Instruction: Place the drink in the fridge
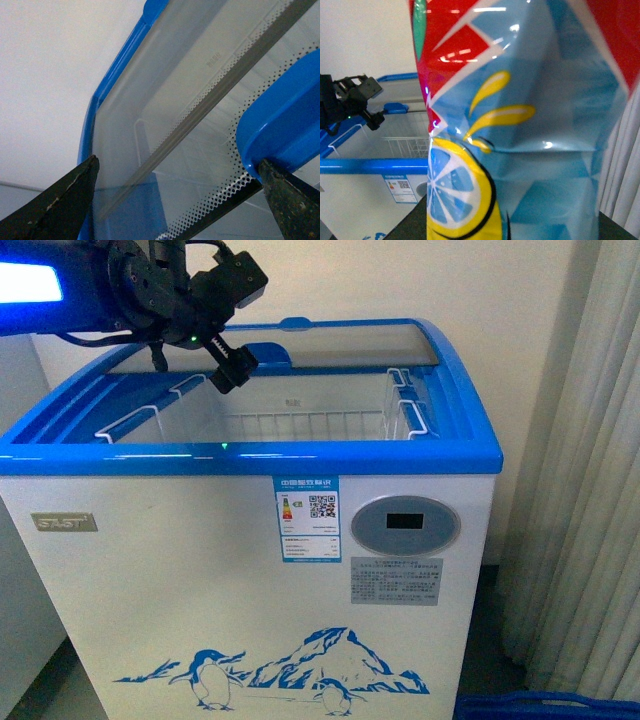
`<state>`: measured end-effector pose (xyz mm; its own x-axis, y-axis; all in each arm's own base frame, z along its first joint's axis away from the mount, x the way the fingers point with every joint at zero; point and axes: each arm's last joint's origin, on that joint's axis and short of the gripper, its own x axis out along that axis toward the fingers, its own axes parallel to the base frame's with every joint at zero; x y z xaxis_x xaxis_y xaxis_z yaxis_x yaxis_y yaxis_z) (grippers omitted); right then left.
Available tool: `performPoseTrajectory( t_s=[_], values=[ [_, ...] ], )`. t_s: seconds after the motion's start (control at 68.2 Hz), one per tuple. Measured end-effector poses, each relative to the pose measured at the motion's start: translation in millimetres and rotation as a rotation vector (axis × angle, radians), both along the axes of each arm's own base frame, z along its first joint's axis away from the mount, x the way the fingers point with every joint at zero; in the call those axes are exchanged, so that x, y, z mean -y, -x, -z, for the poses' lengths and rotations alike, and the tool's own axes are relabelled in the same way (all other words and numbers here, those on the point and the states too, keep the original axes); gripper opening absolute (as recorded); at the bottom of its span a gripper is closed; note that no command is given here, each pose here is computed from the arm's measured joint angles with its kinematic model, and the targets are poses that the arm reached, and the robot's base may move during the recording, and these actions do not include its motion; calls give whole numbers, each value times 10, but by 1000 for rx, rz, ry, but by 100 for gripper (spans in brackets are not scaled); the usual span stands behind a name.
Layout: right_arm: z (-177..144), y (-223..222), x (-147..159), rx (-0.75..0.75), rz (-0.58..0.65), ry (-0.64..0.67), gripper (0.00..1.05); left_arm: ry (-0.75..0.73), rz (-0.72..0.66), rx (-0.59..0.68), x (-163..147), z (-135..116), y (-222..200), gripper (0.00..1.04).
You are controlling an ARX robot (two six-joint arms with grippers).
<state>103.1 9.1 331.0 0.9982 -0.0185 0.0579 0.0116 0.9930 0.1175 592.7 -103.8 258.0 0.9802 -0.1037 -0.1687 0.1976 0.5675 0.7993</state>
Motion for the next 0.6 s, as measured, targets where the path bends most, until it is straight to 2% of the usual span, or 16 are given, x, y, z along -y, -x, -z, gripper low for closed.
performPoseTrajectory(
  t_s=[0.147, 0.205, 0.249, 0.323, 0.366, 0.425, 0.484, 0.513, 0.601],
  values=[
    [0, 0, -1, 0, -2, 0, 41, 270, -145, -31, 15, -86, 103, 97],
    [0, 0, -1, 0, -2, 0, 41, 490, -202, -36, -65, -222, 331, 97],
    [0, 0, 0, 0, 2, 0, 41, 558, -200, -39, -114, -308, 471, 97],
    [0, 0, 1, 0, 4, 0, 41, 791, -171, -38, -254, -655, 1112, 97],
    [0, 0, -1, 0, -3, 0, 41, 871, -146, -50, -314, -766, 1556, 97],
    [0, 0, -2, 0, -5, 0, 41, 938, -120, -113, -361, -672, 2188, 97],
    [0, 0, 0, 0, 1, 0, 41, 962, -144, -210, -428, -390, 2662, 97],
    [0, 0, 0, 0, 2, 0, 41, 954, -164, -192, -455, -311, 2769, 94],
    [0, 0, 0, 0, 1, 0, 41, 960, -181, -8, -627, -102, 3193, 81]
  ],
)
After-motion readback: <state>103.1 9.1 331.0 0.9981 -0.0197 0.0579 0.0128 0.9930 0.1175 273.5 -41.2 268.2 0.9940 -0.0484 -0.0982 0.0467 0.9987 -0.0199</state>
